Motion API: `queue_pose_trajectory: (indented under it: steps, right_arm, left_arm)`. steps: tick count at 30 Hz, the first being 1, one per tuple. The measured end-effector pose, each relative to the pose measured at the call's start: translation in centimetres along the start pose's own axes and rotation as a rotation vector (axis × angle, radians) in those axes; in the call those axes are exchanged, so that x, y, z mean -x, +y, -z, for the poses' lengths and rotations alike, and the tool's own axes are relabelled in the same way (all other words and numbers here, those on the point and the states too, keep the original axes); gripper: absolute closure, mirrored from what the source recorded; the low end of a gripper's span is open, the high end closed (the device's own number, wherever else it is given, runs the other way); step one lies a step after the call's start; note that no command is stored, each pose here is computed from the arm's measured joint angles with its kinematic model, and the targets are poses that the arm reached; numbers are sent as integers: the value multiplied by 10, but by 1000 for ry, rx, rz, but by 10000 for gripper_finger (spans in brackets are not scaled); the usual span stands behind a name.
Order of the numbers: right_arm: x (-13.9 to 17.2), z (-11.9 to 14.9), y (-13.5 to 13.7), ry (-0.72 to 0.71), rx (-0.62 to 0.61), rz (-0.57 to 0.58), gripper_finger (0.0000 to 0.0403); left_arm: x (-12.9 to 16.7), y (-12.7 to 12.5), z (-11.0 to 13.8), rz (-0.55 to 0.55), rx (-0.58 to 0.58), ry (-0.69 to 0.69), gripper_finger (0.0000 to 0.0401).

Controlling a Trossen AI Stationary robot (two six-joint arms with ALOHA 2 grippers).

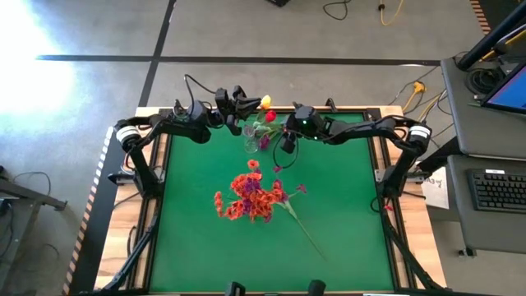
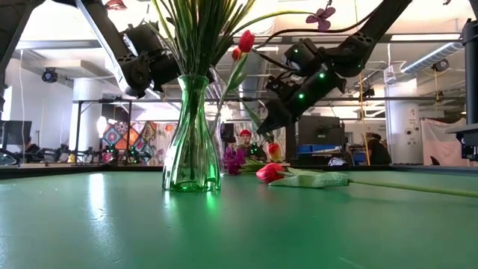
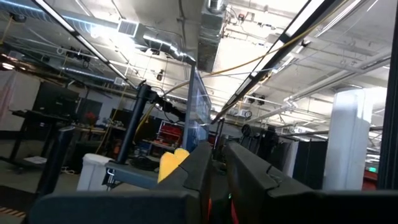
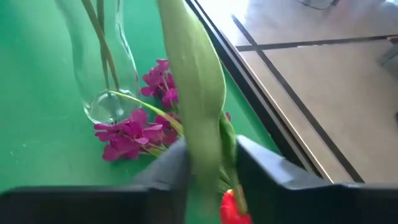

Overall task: Sort flowers into vase by color
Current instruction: Put the yellow tulip into the transparent vase

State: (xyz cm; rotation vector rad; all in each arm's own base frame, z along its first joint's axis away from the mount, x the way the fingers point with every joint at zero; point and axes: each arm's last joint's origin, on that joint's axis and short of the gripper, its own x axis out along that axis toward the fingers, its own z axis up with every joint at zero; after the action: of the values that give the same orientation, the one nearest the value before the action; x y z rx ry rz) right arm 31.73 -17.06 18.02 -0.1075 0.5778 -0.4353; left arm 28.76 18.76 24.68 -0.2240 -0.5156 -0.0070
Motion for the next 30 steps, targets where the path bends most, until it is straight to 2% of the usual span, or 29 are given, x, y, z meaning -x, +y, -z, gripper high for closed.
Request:
queue_pose_trajectory:
  steps: [3,5,13,17,30]
  right_arm:
    - [0,0,0,5,16,-1,370]
    - [0,0,0,2,28,-1,385]
    - [9,-8,-6,-28,24,22,390]
    - [21,-18,-13,-71,17,52,390]
    - [58,-43,-26,-145,70,219,390]
  left_arm:
    - [0,0,0,1,-8,-2,350]
    - [0,0,-1,0,-9,-3,333]
    - [3,4,-6,-11,-21,-13,243]
    - [4,5,-10,-16,-25,-20,211]
    - [10,9,-37,-34,-34,-75,174]
